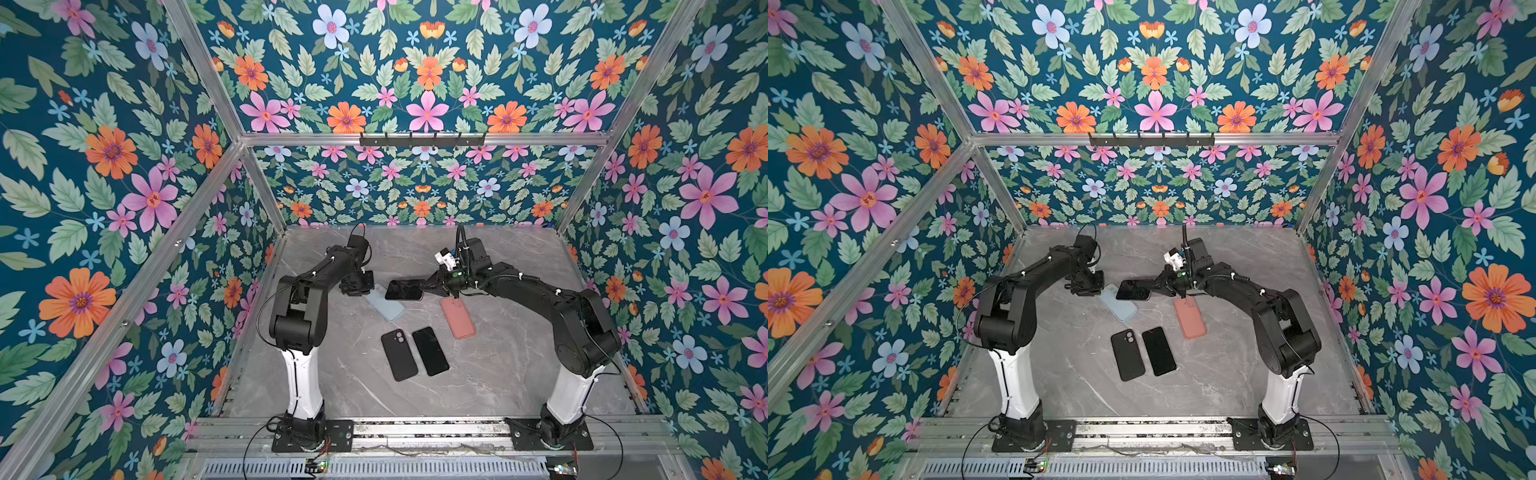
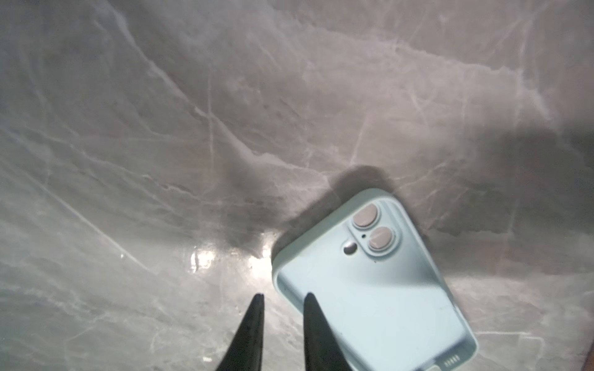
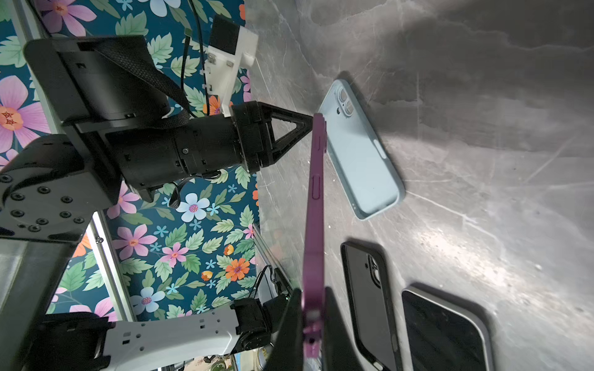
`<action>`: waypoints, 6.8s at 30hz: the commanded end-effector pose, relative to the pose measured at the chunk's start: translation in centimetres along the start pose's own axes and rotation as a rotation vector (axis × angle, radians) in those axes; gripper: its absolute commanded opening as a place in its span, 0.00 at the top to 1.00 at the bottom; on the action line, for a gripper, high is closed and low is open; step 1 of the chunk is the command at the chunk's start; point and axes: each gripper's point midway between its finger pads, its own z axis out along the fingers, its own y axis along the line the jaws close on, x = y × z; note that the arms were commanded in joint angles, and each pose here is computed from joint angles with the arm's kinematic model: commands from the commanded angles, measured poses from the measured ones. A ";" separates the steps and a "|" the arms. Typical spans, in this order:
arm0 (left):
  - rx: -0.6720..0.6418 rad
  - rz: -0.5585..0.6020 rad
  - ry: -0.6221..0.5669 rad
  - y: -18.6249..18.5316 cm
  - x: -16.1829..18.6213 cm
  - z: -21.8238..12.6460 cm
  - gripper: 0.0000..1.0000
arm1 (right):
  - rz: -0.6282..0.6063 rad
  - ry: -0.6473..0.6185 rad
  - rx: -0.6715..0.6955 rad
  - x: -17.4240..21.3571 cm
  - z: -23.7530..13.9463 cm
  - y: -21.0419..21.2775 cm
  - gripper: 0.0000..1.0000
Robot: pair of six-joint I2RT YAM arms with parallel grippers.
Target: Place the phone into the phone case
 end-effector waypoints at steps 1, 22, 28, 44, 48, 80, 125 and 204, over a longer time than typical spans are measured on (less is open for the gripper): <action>0.095 -0.057 -0.036 -0.5 -1.0 -0.6 0.63 | 0.010 -0.002 -0.048 0.0 0.5 0.9 1.00; 0.381 -0.195 -0.010 -2.1 -3.8 1.0 0.53 | 0.228 -0.112 -0.143 -0.2 4.2 -1.0 1.00; 0.411 -0.212 0.012 -2.3 -2.7 1.8 0.53 | 0.239 -0.101 -0.153 -0.1 4.6 -1.2 1.00; 0.456 -0.224 0.030 -2.7 -0.2 1.5 0.54 | 0.262 -0.067 -0.120 0.7 6.2 -3.6 1.00; 0.450 -0.217 0.028 -2.6 -0.2 1.5 0.54 | 0.264 -0.022 -0.112 1.1 6.5 -4.3 1.00; 0.502 -0.210 0.019 -3.5 -0.5 1.3 0.55 | 0.292 0.043 0.003 2.0 7.4 -8.3 1.00; 0.511 -0.211 0.019 -3.6 0.4 1.1 0.57 | 0.307 0.042 0.021 2.2 8.8 -9.1 1.00; 0.482 -0.220 0.057 -3.4 0.0 2.3 0.51 | 0.045 0.038 0.506 5.3 9.6 -6.3 0.70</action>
